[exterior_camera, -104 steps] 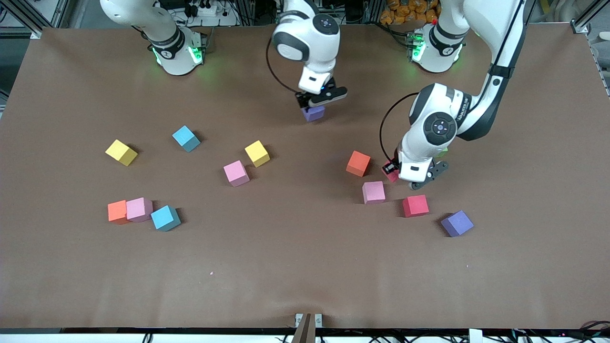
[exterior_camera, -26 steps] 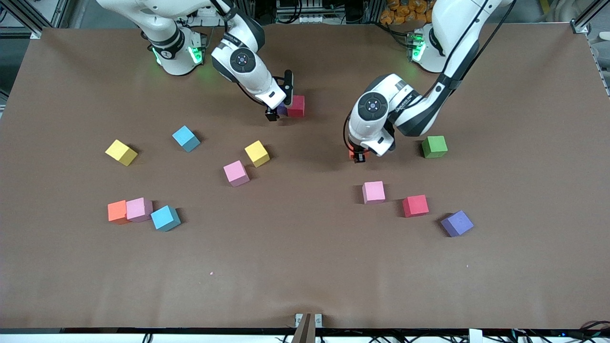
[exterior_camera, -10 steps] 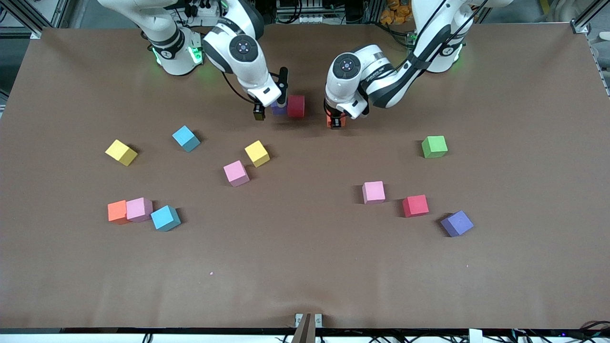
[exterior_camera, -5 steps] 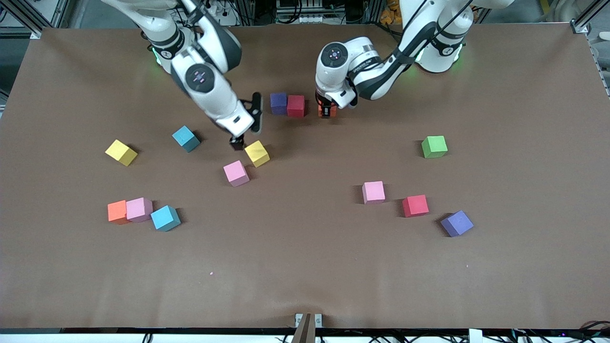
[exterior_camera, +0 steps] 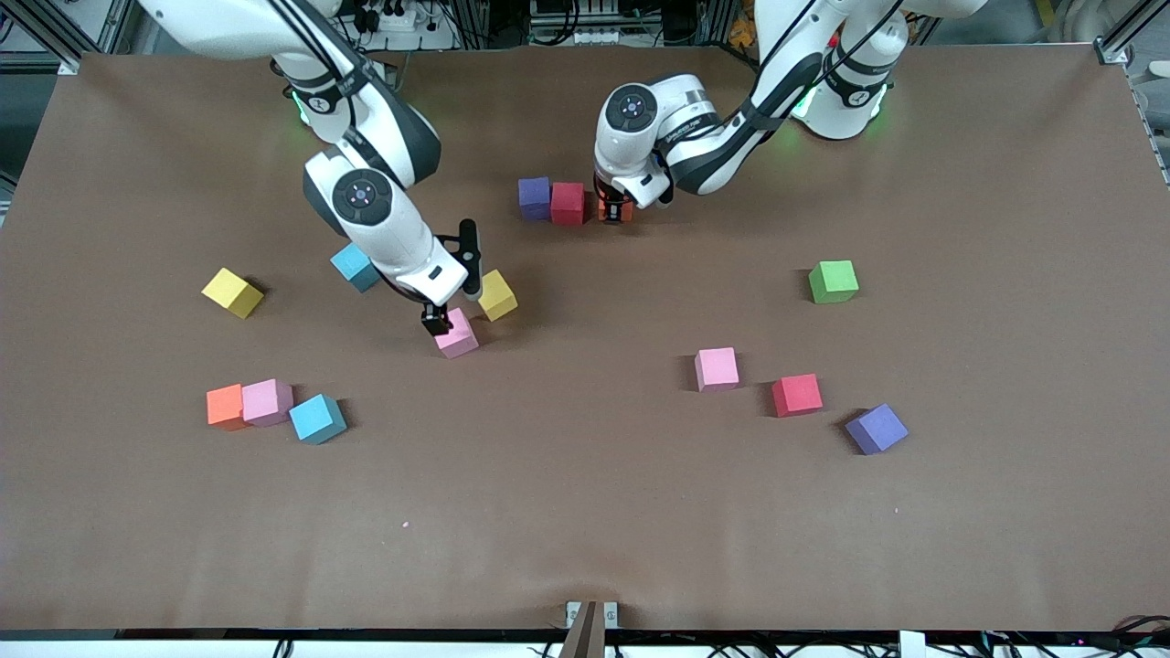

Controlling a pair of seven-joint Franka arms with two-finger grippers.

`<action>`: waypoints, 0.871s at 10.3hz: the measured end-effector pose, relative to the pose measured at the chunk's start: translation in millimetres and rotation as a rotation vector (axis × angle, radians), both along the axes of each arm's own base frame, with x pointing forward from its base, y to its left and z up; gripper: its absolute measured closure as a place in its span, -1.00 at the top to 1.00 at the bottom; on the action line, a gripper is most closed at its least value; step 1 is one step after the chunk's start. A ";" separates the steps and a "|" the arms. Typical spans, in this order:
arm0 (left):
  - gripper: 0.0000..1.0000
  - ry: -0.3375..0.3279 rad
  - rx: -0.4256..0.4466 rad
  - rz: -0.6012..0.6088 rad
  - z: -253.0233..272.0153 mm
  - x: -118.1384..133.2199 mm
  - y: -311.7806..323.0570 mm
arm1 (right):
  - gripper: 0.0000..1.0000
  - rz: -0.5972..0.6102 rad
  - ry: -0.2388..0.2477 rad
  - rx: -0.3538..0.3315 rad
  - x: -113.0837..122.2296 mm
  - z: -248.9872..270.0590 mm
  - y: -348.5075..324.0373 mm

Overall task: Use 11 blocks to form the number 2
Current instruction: 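Grasp the lavender cube with the right gripper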

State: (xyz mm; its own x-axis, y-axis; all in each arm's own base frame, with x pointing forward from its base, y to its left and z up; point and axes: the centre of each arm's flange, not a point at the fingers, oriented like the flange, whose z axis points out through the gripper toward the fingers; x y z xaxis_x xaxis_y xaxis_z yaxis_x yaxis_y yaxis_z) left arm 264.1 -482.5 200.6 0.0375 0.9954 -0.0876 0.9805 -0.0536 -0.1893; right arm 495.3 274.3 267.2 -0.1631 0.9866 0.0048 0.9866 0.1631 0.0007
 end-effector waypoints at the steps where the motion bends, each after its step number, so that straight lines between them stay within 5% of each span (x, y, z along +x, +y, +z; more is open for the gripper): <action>1: 0.20 0.008 -0.002 -0.004 -2.7 -2.9 -4.4 | 1.00 0.017 -0.005 -0.001 1.7 -6.4 0.3; 7: 0.20 0.020 -0.008 0.017 -10.9 1.3 -16.7 | 1.00 0.025 0.012 0.032 5.4 -42.9 -4.0; 9: 0.20 0.011 0.010 0.017 -19.3 -1.1 -20.9 | 1.00 0.055 -0.038 0.042 13.2 -49.5 -7.3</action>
